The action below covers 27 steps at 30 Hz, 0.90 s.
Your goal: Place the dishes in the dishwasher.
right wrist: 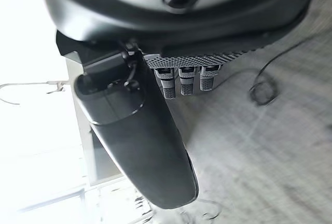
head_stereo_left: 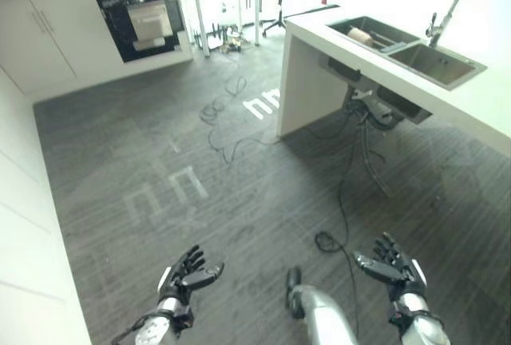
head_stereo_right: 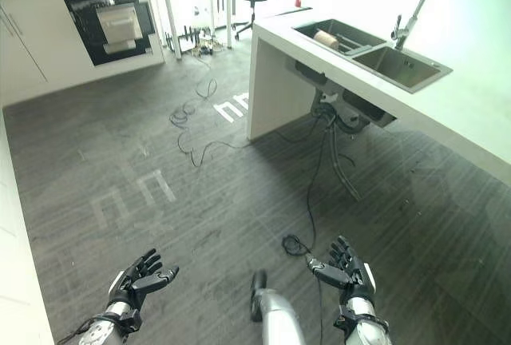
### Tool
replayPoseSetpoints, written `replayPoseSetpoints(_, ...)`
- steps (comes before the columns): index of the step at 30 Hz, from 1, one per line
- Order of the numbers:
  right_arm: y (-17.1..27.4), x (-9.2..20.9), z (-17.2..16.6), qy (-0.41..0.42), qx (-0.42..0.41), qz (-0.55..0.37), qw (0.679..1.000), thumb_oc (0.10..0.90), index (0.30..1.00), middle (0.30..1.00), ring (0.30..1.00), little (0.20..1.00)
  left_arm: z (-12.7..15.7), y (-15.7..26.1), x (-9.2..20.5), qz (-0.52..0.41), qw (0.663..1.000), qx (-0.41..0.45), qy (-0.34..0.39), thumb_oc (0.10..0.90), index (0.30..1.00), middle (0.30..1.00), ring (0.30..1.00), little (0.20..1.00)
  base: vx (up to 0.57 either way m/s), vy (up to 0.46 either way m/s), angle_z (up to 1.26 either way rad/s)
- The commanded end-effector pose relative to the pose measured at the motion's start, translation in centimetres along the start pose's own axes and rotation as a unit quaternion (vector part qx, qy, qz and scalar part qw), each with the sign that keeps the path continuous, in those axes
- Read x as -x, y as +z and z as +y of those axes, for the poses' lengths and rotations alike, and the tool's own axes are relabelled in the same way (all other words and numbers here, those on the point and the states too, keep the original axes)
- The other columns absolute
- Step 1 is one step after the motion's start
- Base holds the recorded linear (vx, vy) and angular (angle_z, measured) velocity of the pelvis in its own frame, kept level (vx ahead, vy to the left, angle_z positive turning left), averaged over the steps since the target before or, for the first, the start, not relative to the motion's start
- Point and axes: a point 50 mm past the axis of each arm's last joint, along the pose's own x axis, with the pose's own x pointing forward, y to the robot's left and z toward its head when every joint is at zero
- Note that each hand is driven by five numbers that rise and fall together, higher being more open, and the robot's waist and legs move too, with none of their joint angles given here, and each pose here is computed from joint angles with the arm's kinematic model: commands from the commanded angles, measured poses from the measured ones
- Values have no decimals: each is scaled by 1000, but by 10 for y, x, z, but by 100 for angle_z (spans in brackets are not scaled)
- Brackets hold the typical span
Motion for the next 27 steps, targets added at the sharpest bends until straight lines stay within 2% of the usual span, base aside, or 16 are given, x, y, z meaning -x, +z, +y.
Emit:
replayPoseSetpoints(1, 67, -10, 23, 47, -23, -156, 986, 800, 900, 900, 900, 900, -9, 66, -8, -135, 989, -42, -45, 800, 900, 900, 900, 900, 284, -118, -15)
replayPoseSetpoints(6, 81, -8, 21, 65, -4, -179, 982, 800, 900, 900, 900, 900, -22, 71, -9, -154, 986, -1, -58, 800, 900, 900, 900, 900, 326, -154, -28)
replayPoseSetpoints(13, 100, 4, 14, 84, 17, -228, 970, 800, 900, 900, 900, 900, -40, 93, 2, -214, 970, 2, -111, 800, 900, 900, 900, 900, 248, -129, -41)
replayPoseSetpoints(19, 129, 10, 28, 124, 37, -274, 953, 800, 900, 900, 900, 900, -35, 109, 22, -263, 957, -9, -123, 800, 900, 900, 900, 900, 401, 203, -51)
replayPoseSetpoints(23, 141, 13, 35, 134, 41, -303, 943, 800, 900, 900, 900, 900, -39, 117, 23, -290, 947, -13, -139, 800, 900, 900, 900, 900, 372, 205, -94)
replayPoseSetpoints(27, 145, 21, 40, 142, 27, -317, 937, 800, 900, 900, 900, 900, -51, 142, 18, -323, 930, -78, -155, 800, 900, 900, 900, 900, 370, 250, -63)
